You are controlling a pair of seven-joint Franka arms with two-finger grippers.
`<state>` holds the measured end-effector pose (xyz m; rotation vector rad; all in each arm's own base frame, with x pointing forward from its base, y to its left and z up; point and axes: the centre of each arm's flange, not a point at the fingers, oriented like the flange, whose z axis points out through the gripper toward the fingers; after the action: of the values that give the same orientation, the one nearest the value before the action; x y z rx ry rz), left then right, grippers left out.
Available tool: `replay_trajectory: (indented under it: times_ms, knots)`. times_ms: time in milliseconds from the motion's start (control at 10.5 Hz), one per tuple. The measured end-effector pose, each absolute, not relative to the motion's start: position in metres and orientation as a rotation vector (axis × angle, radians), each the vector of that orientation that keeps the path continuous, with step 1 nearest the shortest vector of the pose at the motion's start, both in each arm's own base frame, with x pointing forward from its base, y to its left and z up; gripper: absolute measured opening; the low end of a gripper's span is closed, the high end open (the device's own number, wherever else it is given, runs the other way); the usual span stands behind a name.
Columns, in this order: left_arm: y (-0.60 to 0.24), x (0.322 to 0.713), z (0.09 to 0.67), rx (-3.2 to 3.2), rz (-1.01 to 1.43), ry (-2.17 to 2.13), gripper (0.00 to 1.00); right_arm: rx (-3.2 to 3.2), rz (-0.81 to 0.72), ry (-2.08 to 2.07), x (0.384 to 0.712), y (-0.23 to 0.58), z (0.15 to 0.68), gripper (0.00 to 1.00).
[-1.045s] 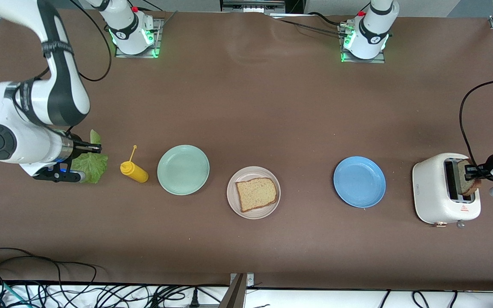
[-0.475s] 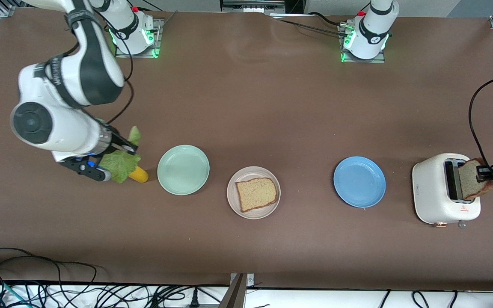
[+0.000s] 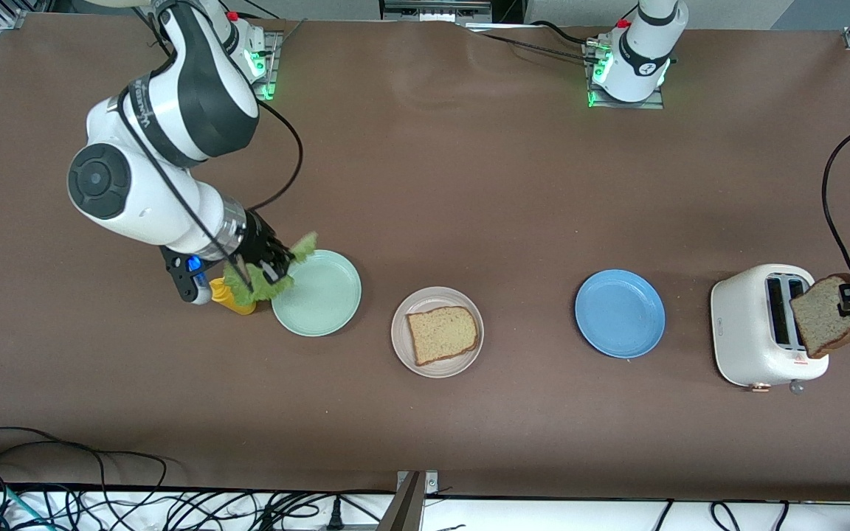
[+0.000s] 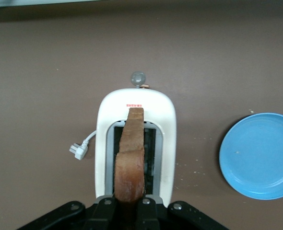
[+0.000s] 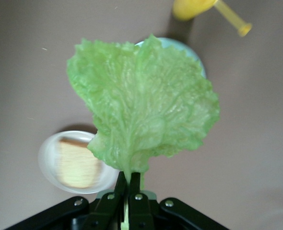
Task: Make sandwich on beige plate with both arms
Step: 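Lift the lettuce with the right gripper while the left gripper grasps bread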
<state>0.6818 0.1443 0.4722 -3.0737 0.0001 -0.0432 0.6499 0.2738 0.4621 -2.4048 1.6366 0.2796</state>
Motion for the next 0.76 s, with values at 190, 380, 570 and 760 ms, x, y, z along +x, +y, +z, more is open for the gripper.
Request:
replay_trajectory:
  times_ms: [190,380,570,760]
  knots:
    - [0.111,0.686,0.477,-3.094,-0.041,-0.044,0.09,-2.180,0.259,1.758,0.666,0.300,0.437,0.04]
    - [0.086,0.688,0.478,-3.111,-0.036,-0.079,0.09,-2.078,0.236,1.774,0.663,0.356,0.401,0.06]
    - [0.058,0.690,0.479,-3.133,-0.033,-0.121,0.09,-2.083,0.239,1.757,0.653,0.397,0.374,0.04]
    - [0.035,0.692,0.478,-3.150,-0.028,-0.114,0.09,-2.064,0.225,1.754,0.658,0.397,0.374,0.04]
